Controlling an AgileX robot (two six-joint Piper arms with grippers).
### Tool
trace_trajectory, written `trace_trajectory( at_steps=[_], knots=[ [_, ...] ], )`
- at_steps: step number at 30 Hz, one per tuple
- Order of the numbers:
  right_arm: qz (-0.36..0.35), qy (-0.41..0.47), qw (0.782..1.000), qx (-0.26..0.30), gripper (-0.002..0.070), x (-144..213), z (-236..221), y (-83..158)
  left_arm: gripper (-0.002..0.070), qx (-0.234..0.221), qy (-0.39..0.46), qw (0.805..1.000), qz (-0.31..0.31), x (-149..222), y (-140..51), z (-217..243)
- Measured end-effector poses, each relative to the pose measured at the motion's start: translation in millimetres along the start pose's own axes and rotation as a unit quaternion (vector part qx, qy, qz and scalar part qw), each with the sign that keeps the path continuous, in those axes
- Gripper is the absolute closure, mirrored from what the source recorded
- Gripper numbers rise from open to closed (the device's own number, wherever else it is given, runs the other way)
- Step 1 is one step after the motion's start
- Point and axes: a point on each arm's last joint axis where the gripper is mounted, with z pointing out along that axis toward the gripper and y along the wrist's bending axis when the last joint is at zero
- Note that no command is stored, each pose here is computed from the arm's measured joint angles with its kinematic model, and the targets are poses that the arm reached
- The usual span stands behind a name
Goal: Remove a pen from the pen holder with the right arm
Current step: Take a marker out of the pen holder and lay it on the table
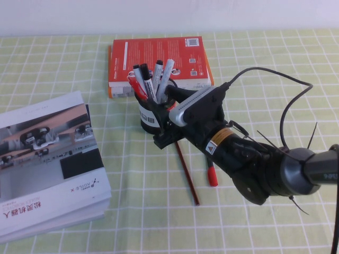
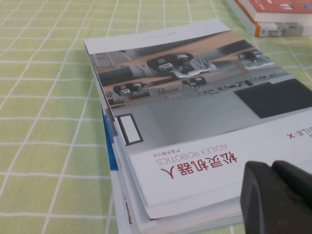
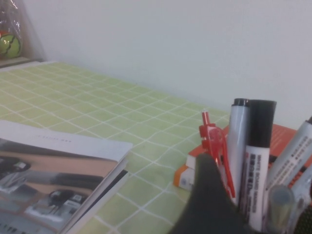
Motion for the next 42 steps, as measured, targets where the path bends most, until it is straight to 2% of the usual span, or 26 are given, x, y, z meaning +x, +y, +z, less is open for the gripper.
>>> trace_trajectory(
  at_steps=[9, 29, 32, 38, 42],
  knots=[
    [0.003, -0.002, 1.0, 0.018, 0.0304, 1, 14, -11, 0.068, 0.0, 0.0, 1.0, 0.0, 0, 0.0, 0],
    [0.005, 0.023, 1.0, 0.02, 0.0322, 18, 25, -12, 0.068, 0.0, 0.0, 1.0, 0.0, 0, 0.0, 0],
    [0.005, 0.023, 1.0, 0.02, 0.0342, 18, 25, -12, 0.068, 0.0, 0.0, 1.0, 0.0, 0, 0.0, 0],
    [0.006, 0.023, 0.999, 0.022, 0.0436, 18, 25, -13, 0.068, 0.0, 0.0, 1.0, 0.0, 0, 0.0, 0],
    [0.007, 0.023, 0.999, 0.023, 0.0458, 18, 25, -13, 0.068, 0.0, 0.0, 1.0, 0.0, 0, 0.0, 0]
  ],
)
